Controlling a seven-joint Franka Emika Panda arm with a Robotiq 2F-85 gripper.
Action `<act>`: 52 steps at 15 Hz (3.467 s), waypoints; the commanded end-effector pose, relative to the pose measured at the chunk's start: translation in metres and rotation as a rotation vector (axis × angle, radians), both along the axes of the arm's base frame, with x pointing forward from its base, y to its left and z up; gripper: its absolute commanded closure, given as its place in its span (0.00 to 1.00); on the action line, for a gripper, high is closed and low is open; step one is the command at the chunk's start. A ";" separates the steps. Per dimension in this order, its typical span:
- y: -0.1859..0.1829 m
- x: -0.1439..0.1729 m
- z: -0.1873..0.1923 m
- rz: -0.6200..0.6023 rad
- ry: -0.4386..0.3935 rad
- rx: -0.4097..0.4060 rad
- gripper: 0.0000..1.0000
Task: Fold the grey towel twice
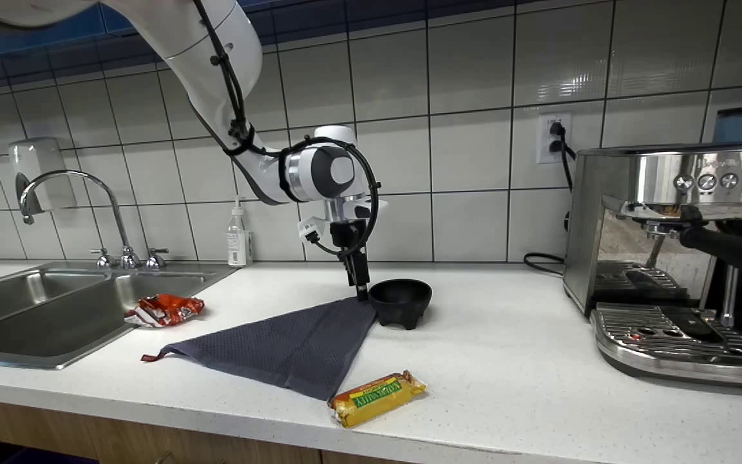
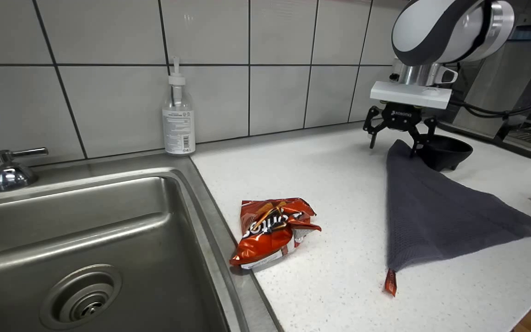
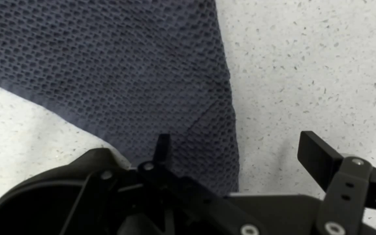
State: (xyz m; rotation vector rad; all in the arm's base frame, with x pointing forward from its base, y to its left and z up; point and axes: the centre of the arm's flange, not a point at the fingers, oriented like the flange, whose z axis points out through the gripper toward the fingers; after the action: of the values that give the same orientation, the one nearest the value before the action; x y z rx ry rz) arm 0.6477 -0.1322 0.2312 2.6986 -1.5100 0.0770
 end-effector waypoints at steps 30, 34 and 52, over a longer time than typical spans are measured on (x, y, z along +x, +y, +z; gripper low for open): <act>-0.021 0.009 -0.013 -0.038 0.000 -0.060 0.00; -0.023 0.013 -0.017 -0.047 -0.004 -0.072 0.00; -0.029 0.021 -0.007 -0.061 -0.046 -0.084 0.65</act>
State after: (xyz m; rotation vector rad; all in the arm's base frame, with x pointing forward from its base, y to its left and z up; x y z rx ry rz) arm 0.6614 -0.1605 0.2205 2.6251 -1.5466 0.1606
